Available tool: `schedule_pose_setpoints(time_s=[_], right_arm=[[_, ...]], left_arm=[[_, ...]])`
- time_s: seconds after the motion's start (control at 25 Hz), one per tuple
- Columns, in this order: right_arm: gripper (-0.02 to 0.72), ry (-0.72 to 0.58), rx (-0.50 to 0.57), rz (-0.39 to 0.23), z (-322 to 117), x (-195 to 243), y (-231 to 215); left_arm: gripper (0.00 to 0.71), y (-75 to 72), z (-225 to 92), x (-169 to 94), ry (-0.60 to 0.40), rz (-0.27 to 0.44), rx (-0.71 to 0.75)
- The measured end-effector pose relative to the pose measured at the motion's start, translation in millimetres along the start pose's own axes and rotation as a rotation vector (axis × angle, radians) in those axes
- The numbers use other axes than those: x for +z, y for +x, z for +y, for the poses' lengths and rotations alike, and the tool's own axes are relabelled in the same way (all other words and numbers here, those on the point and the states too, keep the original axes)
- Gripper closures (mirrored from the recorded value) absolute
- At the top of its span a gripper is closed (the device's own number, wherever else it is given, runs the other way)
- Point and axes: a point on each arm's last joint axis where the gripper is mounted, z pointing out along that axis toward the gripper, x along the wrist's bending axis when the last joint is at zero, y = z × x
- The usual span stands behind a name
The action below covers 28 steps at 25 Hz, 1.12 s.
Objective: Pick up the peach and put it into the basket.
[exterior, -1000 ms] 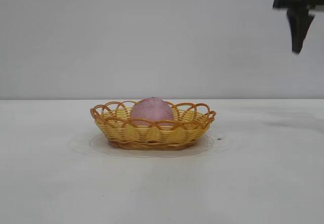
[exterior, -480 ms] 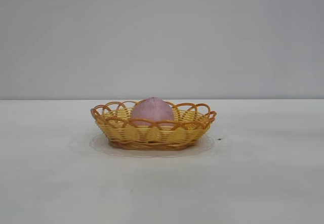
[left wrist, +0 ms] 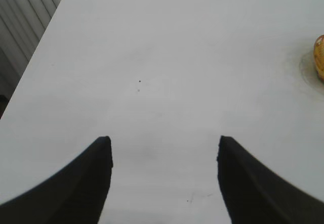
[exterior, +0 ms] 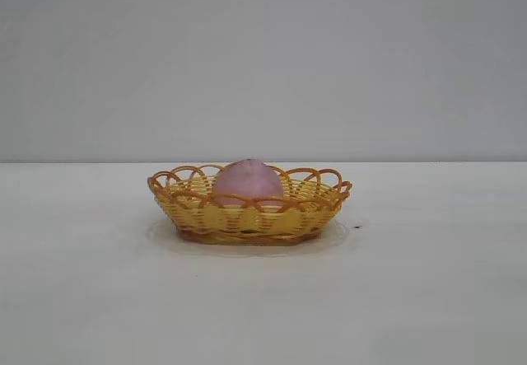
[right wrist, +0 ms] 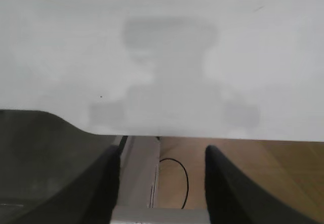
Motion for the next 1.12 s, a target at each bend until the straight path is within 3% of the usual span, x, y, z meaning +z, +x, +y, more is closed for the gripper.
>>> schedule_pose_setpoints(time_s=[0.12,0.16,0.36,0.44,1.12], right_arm=[[0.341,-0.186,-0.01,0.002,-17.5,-21.8,0.8],[0.393,-0.255,-0.012,0.004,-25.2,-29.1,1.2],[0.391,-0.543,-0.025,0.006,-63.4,-53.1,1.9],[0.446,-0.563,-0.029,0.006,-68.3,-54.4,1.9],[0.441,-0.565,-0.048,0.008,-68.6,-54.5,2.5]], left_arm=[[0.274,0.0,0.0,0.0,0.0,0.0,0.0],[0.274,0.0,0.0,0.0,0.0,0.0,0.0],[0.274,0.0,0.0,0.0,0.0,0.0,0.0],[0.274,0.0,-0.1,-0.2,-0.002,0.0,0.0],[0.274,0.0,-0.1,-0.2,-0.002,0.0,0.002]])
